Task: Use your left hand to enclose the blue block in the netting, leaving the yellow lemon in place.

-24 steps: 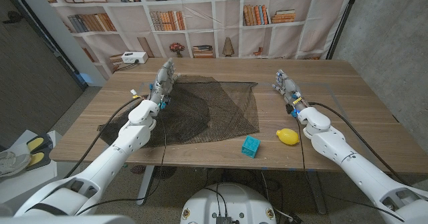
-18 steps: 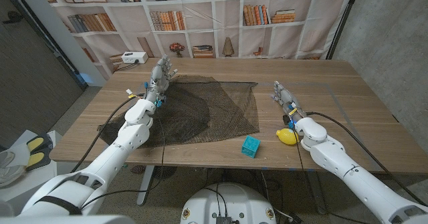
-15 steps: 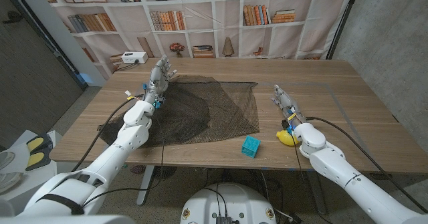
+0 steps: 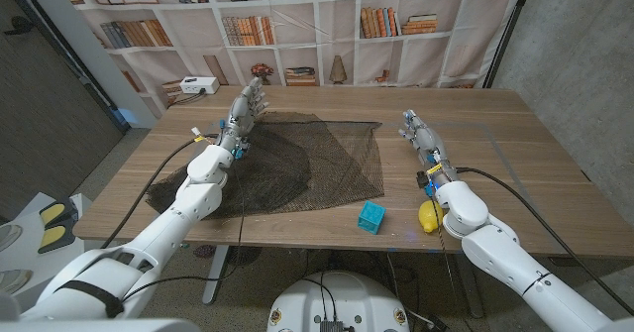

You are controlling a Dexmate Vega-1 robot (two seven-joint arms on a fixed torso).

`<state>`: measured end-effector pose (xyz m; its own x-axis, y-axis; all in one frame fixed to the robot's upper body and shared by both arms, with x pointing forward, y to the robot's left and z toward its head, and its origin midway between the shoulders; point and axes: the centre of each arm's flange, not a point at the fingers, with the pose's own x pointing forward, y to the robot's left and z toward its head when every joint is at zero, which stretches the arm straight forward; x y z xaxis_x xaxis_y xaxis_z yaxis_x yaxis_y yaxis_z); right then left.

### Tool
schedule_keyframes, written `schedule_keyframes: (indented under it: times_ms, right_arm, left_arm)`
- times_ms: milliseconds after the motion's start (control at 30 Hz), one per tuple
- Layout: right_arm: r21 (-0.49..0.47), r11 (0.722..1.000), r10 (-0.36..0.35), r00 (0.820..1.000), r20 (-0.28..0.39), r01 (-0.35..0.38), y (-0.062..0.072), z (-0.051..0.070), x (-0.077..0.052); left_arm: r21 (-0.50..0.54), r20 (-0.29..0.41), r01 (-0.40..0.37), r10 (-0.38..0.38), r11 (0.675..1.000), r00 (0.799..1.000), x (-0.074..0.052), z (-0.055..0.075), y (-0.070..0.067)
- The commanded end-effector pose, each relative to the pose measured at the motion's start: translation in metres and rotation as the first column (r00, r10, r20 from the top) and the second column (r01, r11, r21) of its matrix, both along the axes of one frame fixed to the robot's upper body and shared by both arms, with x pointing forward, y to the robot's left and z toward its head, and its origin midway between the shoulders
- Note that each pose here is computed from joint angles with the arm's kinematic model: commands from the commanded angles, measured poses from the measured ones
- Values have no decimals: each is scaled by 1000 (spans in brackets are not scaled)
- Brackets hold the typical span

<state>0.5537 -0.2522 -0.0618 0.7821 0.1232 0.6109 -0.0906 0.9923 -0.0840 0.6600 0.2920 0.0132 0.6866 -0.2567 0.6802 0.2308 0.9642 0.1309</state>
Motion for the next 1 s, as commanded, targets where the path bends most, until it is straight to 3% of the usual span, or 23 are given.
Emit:
schedule_keyframes:
  times_ms: [33, 300, 533, 767, 1000]
  right_arm:
    - [1, 999, 41, 996, 75, -41, -46, 15, 3]
    - [16, 999, 36, 996, 83, -38, -69, 8, -7]
    - [17, 999, 32, 995, 90, -33, -73, 1, -19]
    - [27, 999, 17, 996, 90, -19, -71, -9, -34]
    - [33, 999, -7, 995, 96, 3, -65, -18, -50]
  left_arm:
    - [248, 66, -88, 74, 965, 995, -24, 34, -66]
    - [447, 135, -110, 55, 888, 989, -45, 52, -107]
    - [586, 200, -129, 12, 800, 980, -61, 61, -133]
    - [706, 254, -151, -48, 692, 966, -70, 71, -150]
    - [764, 338, -210, -101, 610, 936, -76, 78, -156]
